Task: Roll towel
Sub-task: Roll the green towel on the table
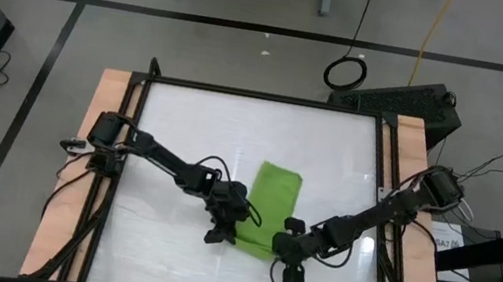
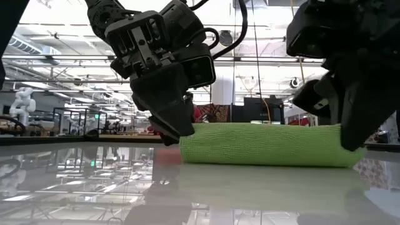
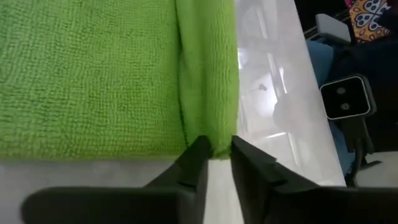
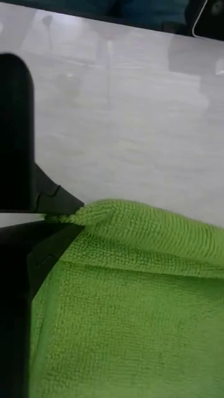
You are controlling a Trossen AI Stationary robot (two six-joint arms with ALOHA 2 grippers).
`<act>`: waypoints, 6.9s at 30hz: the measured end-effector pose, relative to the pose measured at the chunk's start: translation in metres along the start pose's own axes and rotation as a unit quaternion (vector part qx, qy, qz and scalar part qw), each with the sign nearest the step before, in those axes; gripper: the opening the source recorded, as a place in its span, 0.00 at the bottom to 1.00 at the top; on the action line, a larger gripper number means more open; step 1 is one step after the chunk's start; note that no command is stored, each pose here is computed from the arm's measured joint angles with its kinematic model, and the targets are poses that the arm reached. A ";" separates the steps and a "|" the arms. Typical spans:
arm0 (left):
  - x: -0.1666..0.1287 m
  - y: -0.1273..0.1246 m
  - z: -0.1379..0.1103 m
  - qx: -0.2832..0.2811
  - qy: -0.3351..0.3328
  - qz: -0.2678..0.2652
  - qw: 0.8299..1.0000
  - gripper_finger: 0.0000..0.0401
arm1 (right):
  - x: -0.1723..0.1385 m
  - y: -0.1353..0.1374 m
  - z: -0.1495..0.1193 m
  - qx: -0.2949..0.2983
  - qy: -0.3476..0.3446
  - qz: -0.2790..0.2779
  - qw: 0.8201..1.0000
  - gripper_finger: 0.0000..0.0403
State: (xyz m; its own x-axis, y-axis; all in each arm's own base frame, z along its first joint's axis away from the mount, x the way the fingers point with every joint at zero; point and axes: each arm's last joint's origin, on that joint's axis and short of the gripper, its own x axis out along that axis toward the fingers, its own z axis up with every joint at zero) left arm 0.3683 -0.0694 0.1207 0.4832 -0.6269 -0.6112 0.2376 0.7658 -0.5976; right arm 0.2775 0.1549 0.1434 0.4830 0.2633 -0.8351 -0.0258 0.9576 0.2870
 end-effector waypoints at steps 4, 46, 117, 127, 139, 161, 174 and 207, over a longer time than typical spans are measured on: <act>-0.001 -0.001 0.004 0.015 -0.017 -0.005 1.000 0.30 | 0.002 -0.003 -0.005 0.021 0.004 -0.001 1.000 0.00; 0.050 -0.077 -0.037 0.508 0.034 0.329 0.795 0.38 | 0.013 -0.035 -0.047 0.137 -0.154 0.092 0.974 0.00; 0.006 0.015 0.001 0.161 -0.022 0.013 0.987 0.03 | -0.020 0.021 -0.057 -0.176 -0.169 -0.119 0.962 0.49; 0.010 0.035 0.001 0.094 -0.036 0.005 0.995 0.03 | 0.012 0.041 -0.055 -0.294 -0.143 -0.229 0.917 0.49; 0.023 0.046 -0.005 0.076 -0.031 -0.025 0.996 0.03 | 0.029 0.041 -0.062 -0.290 -0.081 -0.303 0.904 0.49; 0.024 0.036 -0.007 0.082 -0.021 -0.045 0.995 0.12 | 0.020 0.029 -0.056 -0.177 -0.048 -0.265 0.947 0.04; 0.007 -0.025 0.001 0.253 -0.029 0.096 0.962 0.40 | 0.001 0.012 -0.027 -0.066 -0.002 -0.134 0.989 0.01; 0.062 -0.084 -0.042 0.543 0.029 0.407 0.734 0.41 | 0.003 -0.010 0.000 0.025 0.012 -0.026 0.999 0.02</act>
State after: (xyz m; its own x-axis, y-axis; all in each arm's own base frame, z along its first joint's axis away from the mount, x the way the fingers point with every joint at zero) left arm 0.3424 -0.1783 0.1112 0.8084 0.1208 -0.5761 0.4373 0.5320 0.7251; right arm 0.2790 0.1460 0.1381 0.4622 0.2167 -0.8599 0.0434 0.9630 0.2660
